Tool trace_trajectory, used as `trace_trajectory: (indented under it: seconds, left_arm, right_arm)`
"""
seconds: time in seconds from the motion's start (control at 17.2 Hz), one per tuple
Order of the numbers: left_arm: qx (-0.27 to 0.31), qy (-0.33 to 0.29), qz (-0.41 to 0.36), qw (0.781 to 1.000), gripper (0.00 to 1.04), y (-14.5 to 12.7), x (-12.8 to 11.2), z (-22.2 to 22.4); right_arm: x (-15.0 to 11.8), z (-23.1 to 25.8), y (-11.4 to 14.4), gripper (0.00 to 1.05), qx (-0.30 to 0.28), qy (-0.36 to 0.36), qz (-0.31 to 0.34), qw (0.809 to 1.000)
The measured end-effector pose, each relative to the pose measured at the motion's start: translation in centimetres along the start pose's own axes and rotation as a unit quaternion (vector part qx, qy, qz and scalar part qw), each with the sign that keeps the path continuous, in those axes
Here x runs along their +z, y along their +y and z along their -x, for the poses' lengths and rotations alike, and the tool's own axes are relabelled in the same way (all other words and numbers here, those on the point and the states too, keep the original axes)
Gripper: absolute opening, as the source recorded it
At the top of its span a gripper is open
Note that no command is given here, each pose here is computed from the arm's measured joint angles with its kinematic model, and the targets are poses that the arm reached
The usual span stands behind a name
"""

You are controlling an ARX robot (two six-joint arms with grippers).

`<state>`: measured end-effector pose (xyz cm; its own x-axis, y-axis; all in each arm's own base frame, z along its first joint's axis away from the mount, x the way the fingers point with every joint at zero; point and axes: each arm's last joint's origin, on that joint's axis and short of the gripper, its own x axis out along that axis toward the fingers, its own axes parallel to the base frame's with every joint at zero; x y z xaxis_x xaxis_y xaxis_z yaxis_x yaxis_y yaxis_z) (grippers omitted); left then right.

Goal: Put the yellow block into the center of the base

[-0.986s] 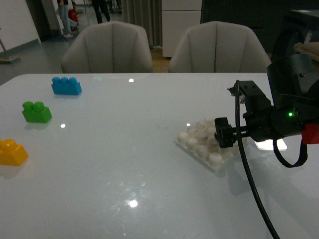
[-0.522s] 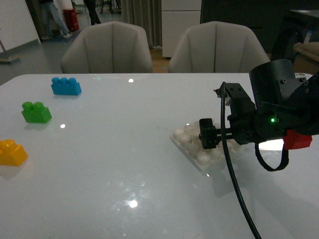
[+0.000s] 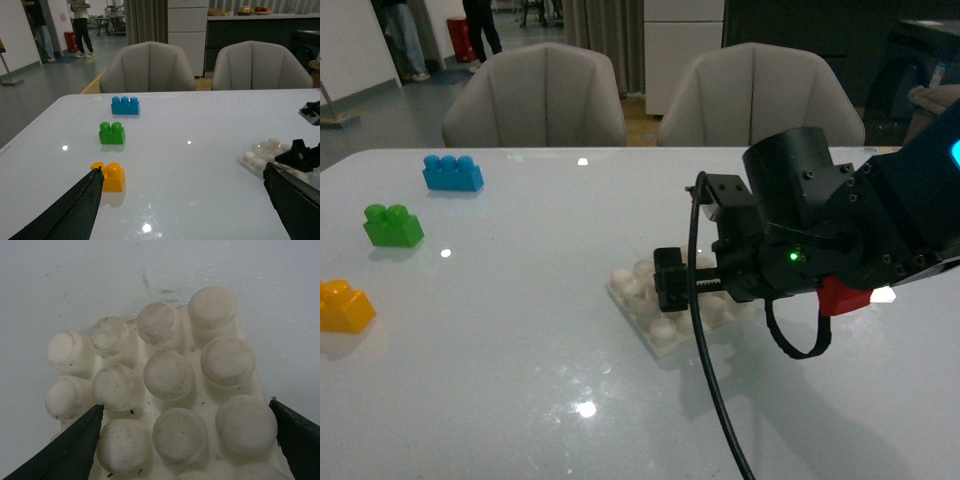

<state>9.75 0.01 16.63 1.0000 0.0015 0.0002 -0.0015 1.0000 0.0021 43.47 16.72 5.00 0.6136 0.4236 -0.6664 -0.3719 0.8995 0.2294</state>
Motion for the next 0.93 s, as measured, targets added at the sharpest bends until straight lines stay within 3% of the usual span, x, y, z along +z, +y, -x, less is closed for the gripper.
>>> trace_trajectory:
  seconds: [0.17, 0.41, 0.7, 0.93]
  left_arm:
    - [0.0, 0.0, 0.0, 1.0, 0.98, 0.0, 0.0, 0.0]
    - [0.0, 0.0, 0.0, 1.0, 0.98, 0.0, 0.0, 0.0]
    - [0.0, 0.0, 0.0, 1.0, 0.98, 0.0, 0.0, 0.0]
    - [0.0, 0.0, 0.0, 1.0, 0.98, 0.0, 0.0, 0.0]
  right_arm:
    - [0.3, -0.4, 1.8, 0.98, 0.014, 0.003, -0.009, 1.0]
    - [0.9, 1.3, 0.2, 0.98, 0.003, -0.025, -0.038, 0.999]
    - [3.7, 12.7, -5.8, 0.98, -0.052, -0.183, -0.113, 0.975]
    - [0.8, 24.5, -5.7, 0.98, -0.097, -0.278, -0.138, 0.946]
